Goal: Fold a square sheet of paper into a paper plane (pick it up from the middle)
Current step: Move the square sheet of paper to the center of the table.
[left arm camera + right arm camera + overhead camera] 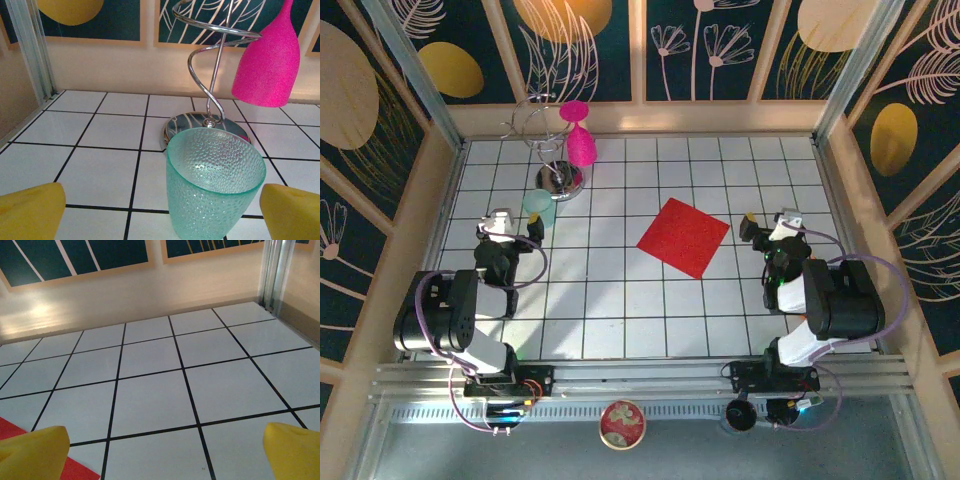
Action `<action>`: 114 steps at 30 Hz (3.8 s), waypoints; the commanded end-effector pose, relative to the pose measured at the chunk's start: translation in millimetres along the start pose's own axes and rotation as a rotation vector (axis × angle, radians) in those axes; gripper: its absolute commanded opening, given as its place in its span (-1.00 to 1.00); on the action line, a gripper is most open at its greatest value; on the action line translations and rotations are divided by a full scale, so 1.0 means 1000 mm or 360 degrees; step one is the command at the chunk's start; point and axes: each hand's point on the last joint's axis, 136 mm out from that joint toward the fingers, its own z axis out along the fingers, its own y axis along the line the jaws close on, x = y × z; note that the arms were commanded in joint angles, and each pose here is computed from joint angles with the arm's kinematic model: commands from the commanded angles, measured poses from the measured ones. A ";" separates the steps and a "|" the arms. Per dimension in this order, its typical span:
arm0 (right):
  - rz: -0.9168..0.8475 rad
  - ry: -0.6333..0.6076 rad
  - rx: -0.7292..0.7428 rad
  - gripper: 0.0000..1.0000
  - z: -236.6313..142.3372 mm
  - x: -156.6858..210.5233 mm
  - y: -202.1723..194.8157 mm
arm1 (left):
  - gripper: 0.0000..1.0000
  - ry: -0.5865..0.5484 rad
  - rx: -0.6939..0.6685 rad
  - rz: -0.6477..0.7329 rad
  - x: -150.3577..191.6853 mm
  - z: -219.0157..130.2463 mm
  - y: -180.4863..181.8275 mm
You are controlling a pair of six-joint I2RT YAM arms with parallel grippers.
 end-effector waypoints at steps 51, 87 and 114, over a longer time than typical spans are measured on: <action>0.0325 0.0310 0.0109 0.98 0.001 -0.057 0.019 | 0.98 -0.0048 -0.0248 -0.0642 -0.078 -0.032 0.022; 0.0488 0.1559 -0.0140 0.34 0.087 0.100 0.245 | 0.87 0.0824 0.0620 -0.1134 -0.019 -0.040 -0.127; 0.0467 0.1608 -0.0573 0.27 -0.050 0.083 0.342 | 0.80 0.0946 0.0652 -0.1183 -0.005 -0.033 -0.145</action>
